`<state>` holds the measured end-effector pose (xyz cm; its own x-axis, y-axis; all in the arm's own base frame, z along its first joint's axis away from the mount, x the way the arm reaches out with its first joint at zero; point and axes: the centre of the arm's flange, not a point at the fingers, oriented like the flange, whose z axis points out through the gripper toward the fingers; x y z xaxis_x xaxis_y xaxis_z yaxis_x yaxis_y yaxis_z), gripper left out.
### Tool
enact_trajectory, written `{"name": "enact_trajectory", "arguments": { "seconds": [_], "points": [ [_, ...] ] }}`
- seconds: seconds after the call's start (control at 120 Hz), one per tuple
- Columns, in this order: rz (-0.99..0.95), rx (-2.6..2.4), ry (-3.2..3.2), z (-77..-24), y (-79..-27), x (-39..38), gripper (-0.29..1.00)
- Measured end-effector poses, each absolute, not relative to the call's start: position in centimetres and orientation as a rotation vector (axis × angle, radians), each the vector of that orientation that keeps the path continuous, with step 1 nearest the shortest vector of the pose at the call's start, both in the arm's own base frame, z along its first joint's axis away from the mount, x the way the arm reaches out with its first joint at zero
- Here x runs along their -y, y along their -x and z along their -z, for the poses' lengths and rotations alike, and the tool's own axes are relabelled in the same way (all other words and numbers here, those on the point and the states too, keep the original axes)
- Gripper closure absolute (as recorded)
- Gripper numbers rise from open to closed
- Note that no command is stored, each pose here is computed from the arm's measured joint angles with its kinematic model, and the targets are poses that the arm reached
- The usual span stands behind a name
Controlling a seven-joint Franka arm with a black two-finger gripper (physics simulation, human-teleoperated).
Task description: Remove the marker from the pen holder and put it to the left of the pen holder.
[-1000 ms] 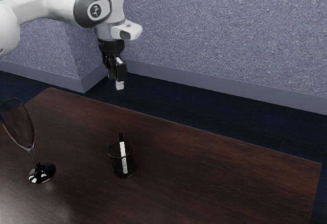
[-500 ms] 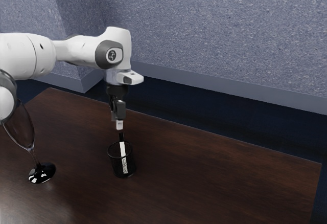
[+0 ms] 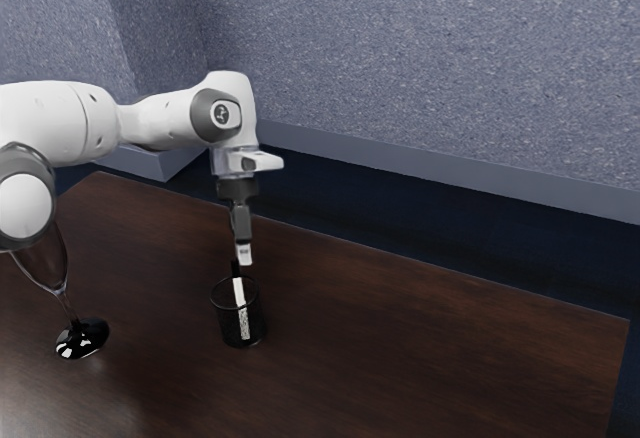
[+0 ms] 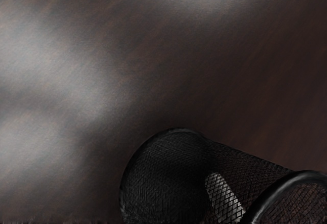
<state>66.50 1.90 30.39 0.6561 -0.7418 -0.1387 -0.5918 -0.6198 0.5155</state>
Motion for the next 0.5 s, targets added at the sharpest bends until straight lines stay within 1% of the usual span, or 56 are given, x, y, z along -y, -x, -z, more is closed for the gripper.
{"name": "enact_trajectory", "arguments": {
  "seconds": [0.2, 0.4, 0.45, 0.5],
  "points": [
    [0.552, 1.064, -2.388, -32.1, -65.1, -1.1, 0.00],
    [0.653, 1.048, -2.341, -30.8, -64.1, -0.9, 0.00],
    [0.665, 1.046, -2.338, -30.7, -64.0, -0.8, 0.05],
    [0.674, 1.043, -2.336, -30.7, -63.9, -0.8, 0.14]
  ]
}}
